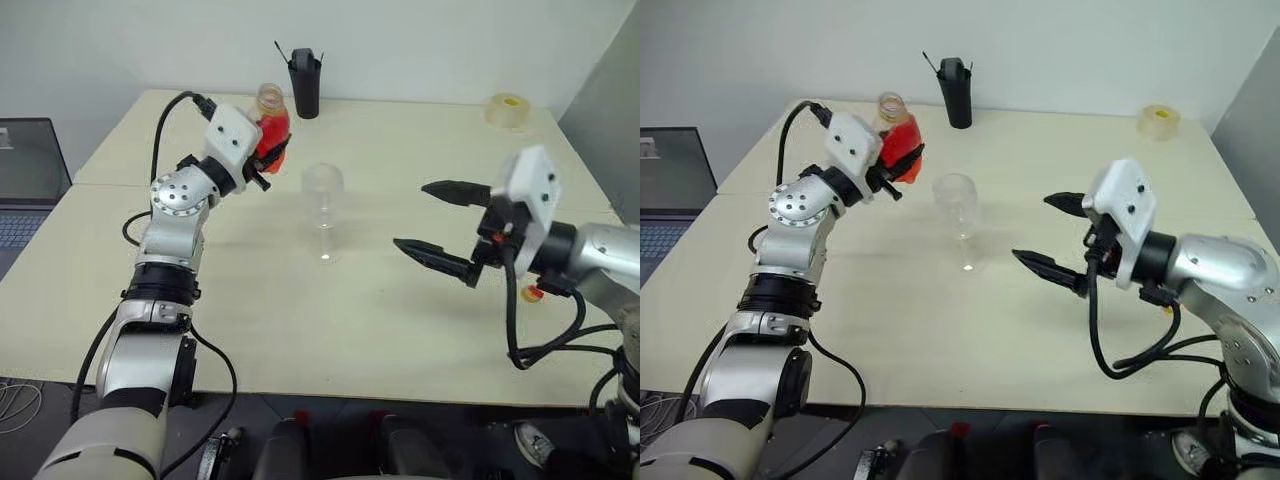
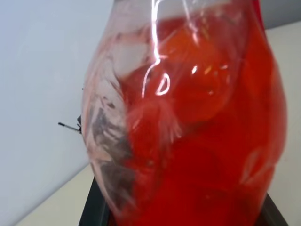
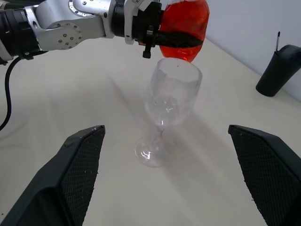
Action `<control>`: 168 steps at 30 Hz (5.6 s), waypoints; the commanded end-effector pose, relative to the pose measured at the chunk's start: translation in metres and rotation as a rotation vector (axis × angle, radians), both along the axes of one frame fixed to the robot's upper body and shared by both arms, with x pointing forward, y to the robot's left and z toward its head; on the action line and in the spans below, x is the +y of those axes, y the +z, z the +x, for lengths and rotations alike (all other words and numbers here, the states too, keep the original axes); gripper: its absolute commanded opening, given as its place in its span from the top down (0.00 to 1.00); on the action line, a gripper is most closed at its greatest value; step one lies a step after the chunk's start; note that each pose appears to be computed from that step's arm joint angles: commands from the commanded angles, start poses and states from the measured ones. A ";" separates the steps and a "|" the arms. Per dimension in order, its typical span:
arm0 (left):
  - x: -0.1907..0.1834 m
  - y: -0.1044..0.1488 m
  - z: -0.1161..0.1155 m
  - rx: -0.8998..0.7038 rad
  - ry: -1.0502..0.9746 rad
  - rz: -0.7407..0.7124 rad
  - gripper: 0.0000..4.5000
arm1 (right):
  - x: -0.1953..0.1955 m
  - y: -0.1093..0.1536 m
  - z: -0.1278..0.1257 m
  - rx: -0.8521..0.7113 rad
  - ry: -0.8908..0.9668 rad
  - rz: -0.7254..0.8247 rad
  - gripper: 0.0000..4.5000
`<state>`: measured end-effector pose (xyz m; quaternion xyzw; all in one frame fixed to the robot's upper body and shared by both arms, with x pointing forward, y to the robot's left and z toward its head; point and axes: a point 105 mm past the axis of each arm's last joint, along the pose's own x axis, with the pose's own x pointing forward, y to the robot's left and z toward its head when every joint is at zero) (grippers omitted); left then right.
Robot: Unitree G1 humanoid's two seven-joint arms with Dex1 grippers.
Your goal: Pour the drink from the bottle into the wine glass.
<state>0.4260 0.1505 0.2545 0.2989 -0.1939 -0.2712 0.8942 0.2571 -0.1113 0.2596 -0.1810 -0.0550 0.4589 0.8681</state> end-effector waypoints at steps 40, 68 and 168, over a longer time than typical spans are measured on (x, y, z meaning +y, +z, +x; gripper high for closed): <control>-0.012 0.023 0.003 -0.349 0.000 0.387 0.72 | -0.001 -0.027 -0.054 -0.175 -0.104 0.294 0.00; -0.003 0.032 0.003 -0.579 0.117 0.616 0.72 | 0.001 -0.031 -0.048 -0.157 -0.096 0.271 0.00; 0.125 -0.051 -0.011 0.200 0.377 -0.405 0.72 | 0.071 0.007 0.004 0.168 0.162 0.242 0.00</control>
